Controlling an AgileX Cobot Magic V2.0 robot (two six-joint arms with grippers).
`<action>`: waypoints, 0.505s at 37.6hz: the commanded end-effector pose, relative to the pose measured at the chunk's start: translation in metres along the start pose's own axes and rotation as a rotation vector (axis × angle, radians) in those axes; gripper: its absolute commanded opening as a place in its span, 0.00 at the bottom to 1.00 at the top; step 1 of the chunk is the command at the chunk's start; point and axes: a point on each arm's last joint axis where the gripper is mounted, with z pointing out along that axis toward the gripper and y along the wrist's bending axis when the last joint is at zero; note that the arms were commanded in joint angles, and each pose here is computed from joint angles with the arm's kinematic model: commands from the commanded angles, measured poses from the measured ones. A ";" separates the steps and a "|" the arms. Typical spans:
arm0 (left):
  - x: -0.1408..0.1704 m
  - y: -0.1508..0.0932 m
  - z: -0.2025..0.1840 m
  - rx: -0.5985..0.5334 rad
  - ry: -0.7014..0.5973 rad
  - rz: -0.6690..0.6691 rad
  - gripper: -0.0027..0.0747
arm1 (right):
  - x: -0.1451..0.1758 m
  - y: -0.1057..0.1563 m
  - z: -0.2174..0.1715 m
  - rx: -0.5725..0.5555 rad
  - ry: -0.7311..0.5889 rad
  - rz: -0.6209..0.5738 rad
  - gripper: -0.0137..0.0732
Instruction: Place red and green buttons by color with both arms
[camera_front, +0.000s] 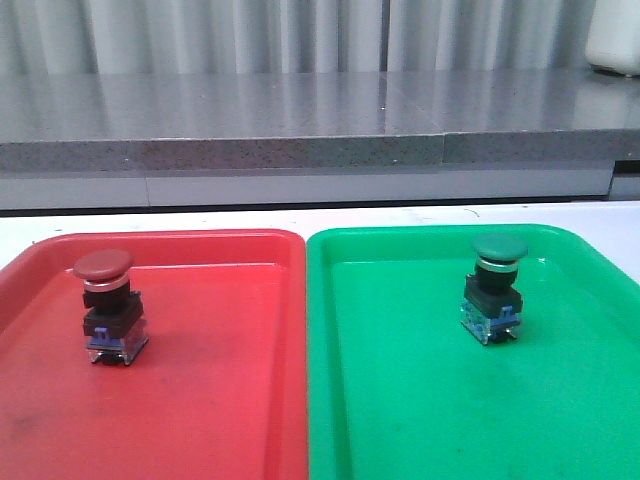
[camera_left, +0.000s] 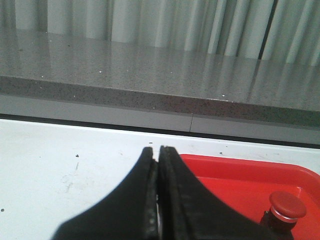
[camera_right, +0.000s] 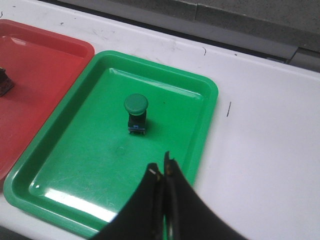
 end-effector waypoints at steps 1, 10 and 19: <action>-0.001 0.000 -0.001 0.006 -0.082 -0.012 0.01 | -0.011 0.000 -0.003 0.002 -0.074 -0.012 0.08; -0.001 0.000 -0.001 0.006 -0.082 -0.012 0.01 | -0.011 0.000 -0.003 0.002 -0.074 -0.012 0.08; -0.001 0.000 -0.001 0.006 -0.082 -0.012 0.01 | 0.038 -0.009 0.005 0.150 -0.387 0.034 0.08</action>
